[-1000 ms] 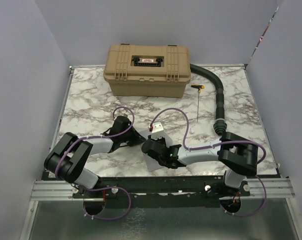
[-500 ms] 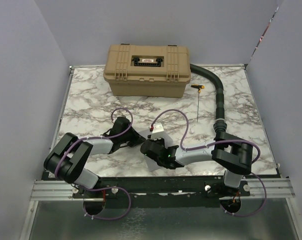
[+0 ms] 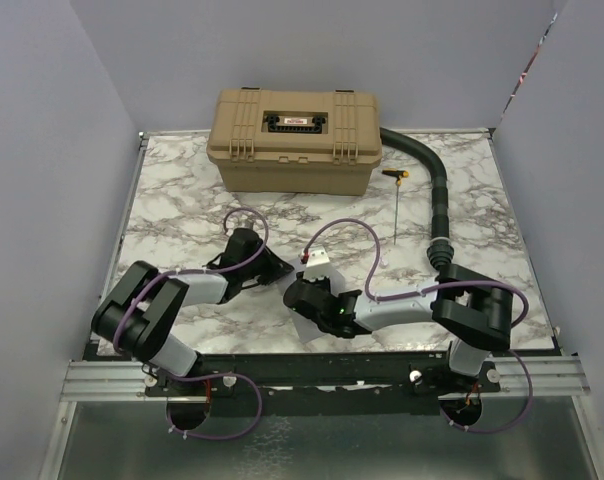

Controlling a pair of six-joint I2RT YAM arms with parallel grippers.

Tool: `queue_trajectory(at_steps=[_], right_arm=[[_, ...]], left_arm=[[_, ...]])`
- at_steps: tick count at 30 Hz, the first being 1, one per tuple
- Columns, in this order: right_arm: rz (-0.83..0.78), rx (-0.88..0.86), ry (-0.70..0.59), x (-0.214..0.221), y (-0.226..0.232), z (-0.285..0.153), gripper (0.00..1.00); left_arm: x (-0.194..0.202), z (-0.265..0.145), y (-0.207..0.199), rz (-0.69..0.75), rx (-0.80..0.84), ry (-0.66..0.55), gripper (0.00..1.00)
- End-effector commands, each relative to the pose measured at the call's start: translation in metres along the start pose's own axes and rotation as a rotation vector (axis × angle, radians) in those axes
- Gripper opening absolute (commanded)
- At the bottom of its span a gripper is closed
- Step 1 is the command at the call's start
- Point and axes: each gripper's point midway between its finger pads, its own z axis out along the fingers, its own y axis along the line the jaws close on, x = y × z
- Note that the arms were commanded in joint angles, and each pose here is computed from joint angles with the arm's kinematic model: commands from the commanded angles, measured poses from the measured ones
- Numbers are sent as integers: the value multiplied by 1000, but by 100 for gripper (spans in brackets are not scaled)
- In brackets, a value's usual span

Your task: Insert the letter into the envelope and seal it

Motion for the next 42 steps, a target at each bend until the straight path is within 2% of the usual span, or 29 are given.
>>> queue_trajectory(at_steps=[1,5,10,17,31,37,42], right_arm=[[-144,52,198,60,-37,-12,0],[-129,82,203,59,-46,-17,0],[-90,85,191,56,-56,-27,0],[-89,37,185,58,-50,-25,0],[5,247,213,43,-66,6,0],[-36,182,290,65,-52,-9,0],[-43,218,351,91,-57,-26,0]], left_arm=[[1,19,11,24,-32,31,0],[8,22,38,5,-129,51,0],[13,18,67,91,-273,94,0],[18,13,74,109,-286,119,0],[31,10,105,124,-370,172,0],[28,11,106,106,-381,158,0],[27,10,113,84,-402,144,0]])
